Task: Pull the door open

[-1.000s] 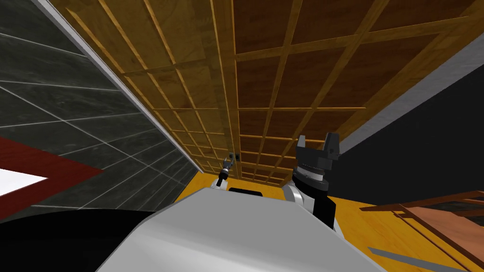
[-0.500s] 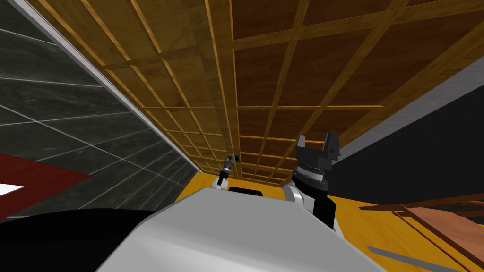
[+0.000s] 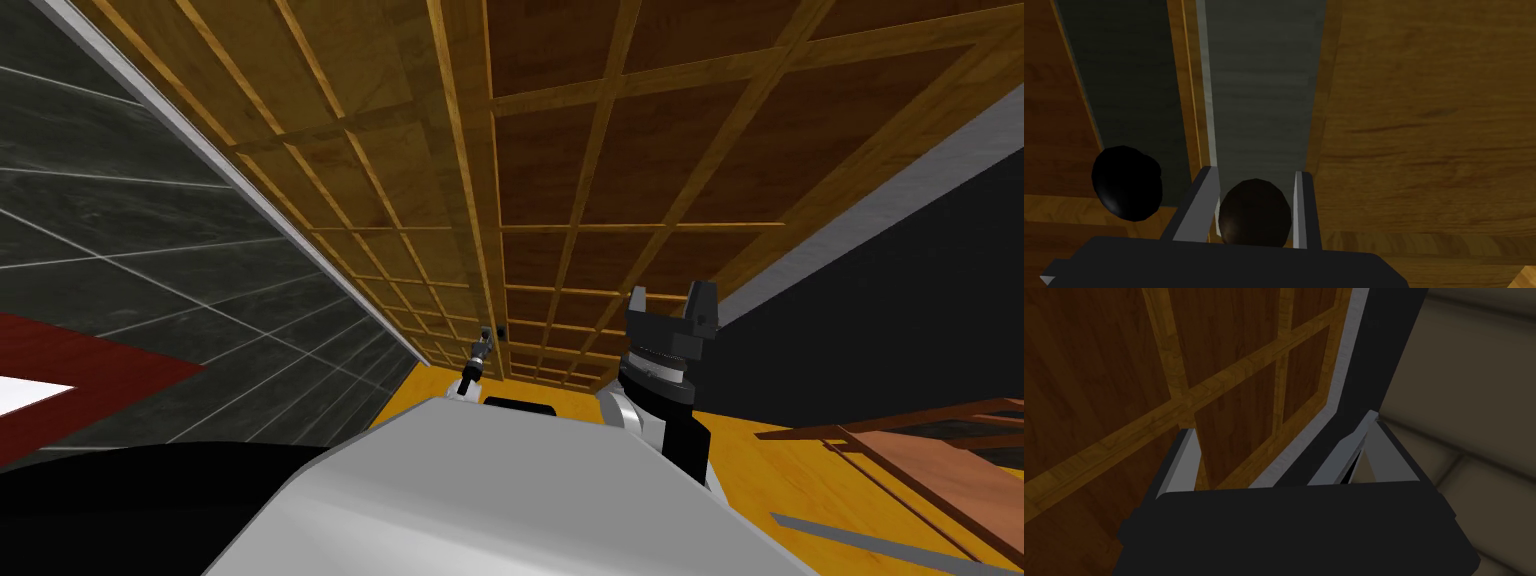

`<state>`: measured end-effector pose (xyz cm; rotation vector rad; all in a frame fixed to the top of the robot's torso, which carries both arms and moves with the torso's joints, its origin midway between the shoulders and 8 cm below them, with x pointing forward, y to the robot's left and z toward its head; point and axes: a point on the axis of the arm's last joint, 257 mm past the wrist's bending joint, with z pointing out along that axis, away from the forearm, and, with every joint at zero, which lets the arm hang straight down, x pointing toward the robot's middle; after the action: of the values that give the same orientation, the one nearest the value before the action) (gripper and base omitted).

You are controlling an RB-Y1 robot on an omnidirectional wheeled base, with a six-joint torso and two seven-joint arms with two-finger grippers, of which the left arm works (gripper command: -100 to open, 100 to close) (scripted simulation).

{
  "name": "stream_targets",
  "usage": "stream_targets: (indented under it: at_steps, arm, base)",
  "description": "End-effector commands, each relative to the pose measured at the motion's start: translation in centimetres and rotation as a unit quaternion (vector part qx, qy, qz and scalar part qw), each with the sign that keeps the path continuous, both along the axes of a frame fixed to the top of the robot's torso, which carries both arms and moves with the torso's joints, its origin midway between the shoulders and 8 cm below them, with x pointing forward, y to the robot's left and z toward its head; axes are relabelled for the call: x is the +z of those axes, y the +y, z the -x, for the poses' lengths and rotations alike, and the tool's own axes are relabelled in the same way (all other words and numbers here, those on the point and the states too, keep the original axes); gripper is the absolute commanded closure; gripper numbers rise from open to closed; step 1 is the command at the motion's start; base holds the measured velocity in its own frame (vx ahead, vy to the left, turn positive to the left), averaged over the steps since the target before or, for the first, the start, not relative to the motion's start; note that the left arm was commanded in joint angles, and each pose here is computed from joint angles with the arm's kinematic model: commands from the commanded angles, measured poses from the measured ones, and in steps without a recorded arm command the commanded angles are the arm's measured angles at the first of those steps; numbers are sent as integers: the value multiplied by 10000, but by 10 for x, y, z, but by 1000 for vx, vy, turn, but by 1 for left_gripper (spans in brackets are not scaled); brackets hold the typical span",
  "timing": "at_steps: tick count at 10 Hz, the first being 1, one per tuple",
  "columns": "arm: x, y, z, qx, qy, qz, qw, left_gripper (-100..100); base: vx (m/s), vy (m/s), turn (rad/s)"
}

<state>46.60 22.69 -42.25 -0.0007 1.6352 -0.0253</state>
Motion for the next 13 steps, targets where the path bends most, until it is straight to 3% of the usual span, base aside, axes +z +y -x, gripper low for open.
stream_targets:
  at_steps: [1, 4, 5, 7, 9, 10, 13]
  arm:
    - [-13, 5, 13, 46, 165, 27, 9998, 100]
    - [-38, 22, 39, 199, 481, 127, 9986, 100]
    - [-40, 29, 47, 213, 524, 53, 9984, -100]
    - [-46, 45, 57, 242, 602, -17, 9979, -100]
    - [-43, 62, 58, 230, 551, -90, 9982, -100]
    - [-38, 67, 56, 212, 495, -110, 9985, -100]
    - [-9, 81, 35, 69, 111, -128, 9998, -100]
  base:
    - [-119, -19, 23]
    - [-151, -27, 1]
    - [-191, -36, -4]
    - [-201, -71, -39]
    - [-197, -65, -102]
    - [-149, -35, -103]
    - [-138, 51, -137]
